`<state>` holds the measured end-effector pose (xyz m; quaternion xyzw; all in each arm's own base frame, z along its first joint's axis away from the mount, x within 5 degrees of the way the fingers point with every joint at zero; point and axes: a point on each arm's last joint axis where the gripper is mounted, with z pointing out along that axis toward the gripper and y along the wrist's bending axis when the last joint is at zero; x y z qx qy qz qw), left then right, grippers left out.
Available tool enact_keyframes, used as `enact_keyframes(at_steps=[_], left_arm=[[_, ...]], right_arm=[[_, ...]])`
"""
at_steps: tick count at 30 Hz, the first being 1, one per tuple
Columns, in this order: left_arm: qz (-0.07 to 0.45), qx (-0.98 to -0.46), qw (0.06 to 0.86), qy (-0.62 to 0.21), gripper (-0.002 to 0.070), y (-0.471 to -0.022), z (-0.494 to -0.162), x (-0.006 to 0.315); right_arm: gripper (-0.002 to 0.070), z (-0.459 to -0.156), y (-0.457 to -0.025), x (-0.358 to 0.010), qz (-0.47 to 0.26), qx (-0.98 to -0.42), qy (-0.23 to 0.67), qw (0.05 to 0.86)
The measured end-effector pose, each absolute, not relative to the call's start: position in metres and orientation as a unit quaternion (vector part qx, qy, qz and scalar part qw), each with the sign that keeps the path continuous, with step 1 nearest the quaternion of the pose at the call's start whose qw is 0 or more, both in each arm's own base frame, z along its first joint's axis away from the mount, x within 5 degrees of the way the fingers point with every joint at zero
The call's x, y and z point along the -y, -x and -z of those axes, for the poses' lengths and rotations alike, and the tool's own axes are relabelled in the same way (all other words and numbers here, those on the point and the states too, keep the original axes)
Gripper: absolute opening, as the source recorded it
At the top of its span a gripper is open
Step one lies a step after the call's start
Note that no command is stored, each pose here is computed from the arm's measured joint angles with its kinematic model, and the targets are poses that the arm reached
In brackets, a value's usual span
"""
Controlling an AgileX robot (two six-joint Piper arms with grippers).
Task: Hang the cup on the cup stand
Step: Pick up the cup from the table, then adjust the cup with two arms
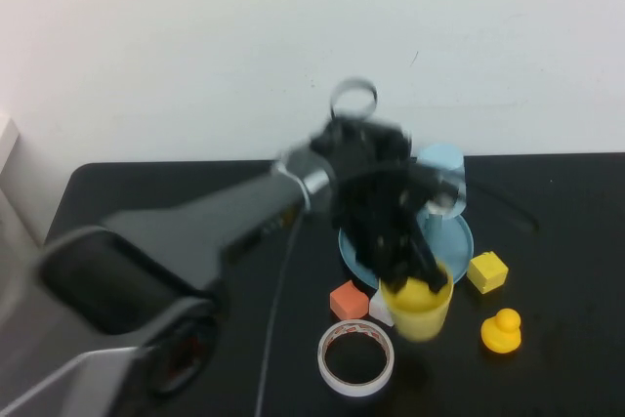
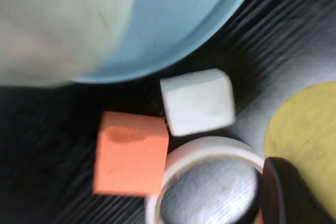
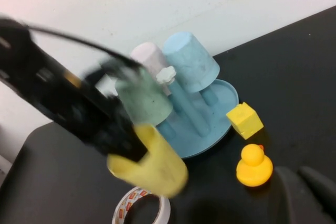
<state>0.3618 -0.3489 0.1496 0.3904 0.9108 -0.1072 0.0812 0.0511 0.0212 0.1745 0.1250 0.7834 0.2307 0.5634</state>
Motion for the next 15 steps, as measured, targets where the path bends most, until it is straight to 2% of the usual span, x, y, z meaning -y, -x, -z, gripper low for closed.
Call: enact_keyframes(at_steps=[7,15], left_arm=[[0.117,-0.867,0.164,-0.455,0.0005,-0.325,-0.256,0.328],[0.122,-0.833,0.232,-0.487,0.0005,-0.257,-0.292,0.283]], right_arm=[[-0.0001,-0.175,-0.051,-0.023,-0.242,-0.781,-0.127,0.562],[-0.0001,-0.175,-0.05,-0.025,-0.261,-0.781,-0.129,0.553]])
